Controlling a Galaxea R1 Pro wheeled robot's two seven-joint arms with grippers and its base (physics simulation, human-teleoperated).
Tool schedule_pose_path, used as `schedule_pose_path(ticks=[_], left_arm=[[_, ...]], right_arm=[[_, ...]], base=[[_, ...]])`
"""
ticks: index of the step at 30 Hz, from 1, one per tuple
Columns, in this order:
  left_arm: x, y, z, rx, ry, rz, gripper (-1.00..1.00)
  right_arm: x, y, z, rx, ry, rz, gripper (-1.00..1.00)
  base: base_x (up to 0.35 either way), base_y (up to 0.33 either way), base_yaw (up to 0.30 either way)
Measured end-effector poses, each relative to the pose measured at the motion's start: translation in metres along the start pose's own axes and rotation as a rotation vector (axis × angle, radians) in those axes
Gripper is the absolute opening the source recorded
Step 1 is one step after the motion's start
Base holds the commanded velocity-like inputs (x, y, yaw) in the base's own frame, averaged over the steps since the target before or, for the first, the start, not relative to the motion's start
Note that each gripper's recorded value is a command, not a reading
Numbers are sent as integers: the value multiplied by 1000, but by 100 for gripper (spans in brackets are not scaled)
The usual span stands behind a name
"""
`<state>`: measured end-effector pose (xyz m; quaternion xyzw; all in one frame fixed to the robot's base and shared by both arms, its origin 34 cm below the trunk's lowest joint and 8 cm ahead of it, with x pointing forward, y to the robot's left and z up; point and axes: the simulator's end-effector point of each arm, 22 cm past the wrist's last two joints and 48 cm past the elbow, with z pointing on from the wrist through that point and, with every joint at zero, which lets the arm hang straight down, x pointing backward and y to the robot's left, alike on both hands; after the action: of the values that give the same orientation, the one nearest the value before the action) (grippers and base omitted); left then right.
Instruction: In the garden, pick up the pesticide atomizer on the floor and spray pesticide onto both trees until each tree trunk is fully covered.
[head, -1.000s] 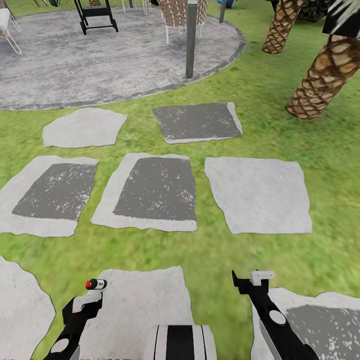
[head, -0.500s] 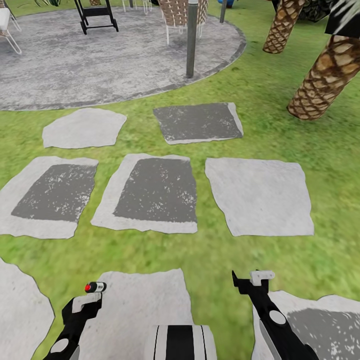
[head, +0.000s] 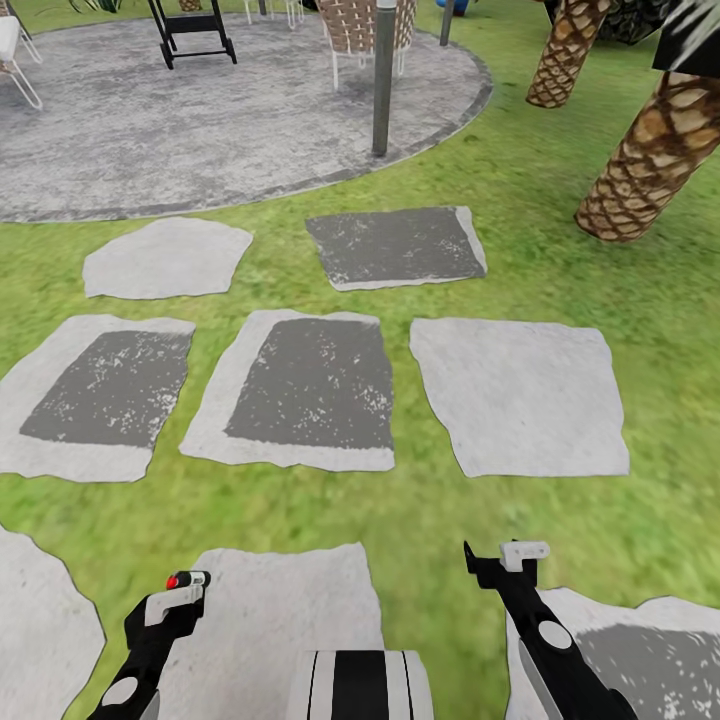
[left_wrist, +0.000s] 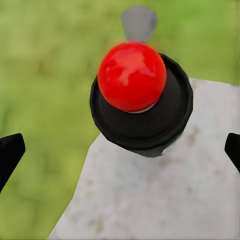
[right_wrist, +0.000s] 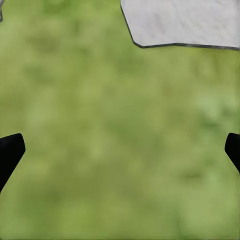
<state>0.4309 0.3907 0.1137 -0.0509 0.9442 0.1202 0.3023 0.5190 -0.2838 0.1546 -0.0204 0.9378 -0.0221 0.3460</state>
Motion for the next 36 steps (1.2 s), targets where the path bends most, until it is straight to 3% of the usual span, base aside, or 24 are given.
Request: schedule_pose_path(ticks=[36], left_arm=[[-3, 0, 0, 3, -8, 3, 100]], right_arm=[[0, 0, 0, 0, 0, 0, 100]], base=[[10, 0, -8]])
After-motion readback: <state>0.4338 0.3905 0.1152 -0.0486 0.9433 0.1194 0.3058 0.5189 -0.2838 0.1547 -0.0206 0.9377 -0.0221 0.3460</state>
